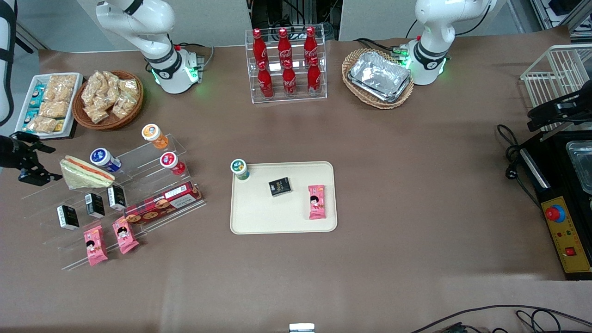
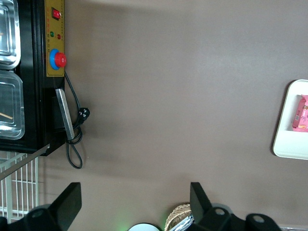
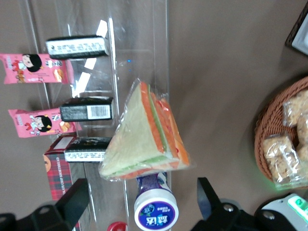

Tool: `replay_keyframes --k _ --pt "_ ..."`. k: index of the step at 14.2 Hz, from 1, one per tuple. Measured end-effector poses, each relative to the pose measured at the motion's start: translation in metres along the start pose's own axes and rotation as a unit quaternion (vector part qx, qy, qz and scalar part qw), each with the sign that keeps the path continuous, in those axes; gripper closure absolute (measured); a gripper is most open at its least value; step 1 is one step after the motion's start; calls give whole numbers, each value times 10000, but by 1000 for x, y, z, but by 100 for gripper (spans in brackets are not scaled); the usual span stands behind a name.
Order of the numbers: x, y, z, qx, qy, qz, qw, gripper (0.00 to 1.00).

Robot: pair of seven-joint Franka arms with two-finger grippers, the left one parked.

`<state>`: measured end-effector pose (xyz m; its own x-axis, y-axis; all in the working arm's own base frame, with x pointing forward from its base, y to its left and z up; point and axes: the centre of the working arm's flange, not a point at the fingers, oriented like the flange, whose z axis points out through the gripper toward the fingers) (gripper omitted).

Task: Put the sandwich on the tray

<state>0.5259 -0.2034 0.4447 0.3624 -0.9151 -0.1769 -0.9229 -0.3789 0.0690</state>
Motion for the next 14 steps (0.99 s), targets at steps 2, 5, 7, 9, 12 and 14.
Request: replay_keyframes --k 2,5,7,9,12,14 --pt "-3 2 9 29 -131 83 9999 0" --pt "-5 6 22 5 -200 147 9997 0" --pt "-4 7 32 16 -188 176 9997 0" --pt "-4 8 40 35 -166 196 9997 0" --pt "-2 8 47 111 -89 218 9997 0" --pt "0 5 50 196 -6 232 9995 0"
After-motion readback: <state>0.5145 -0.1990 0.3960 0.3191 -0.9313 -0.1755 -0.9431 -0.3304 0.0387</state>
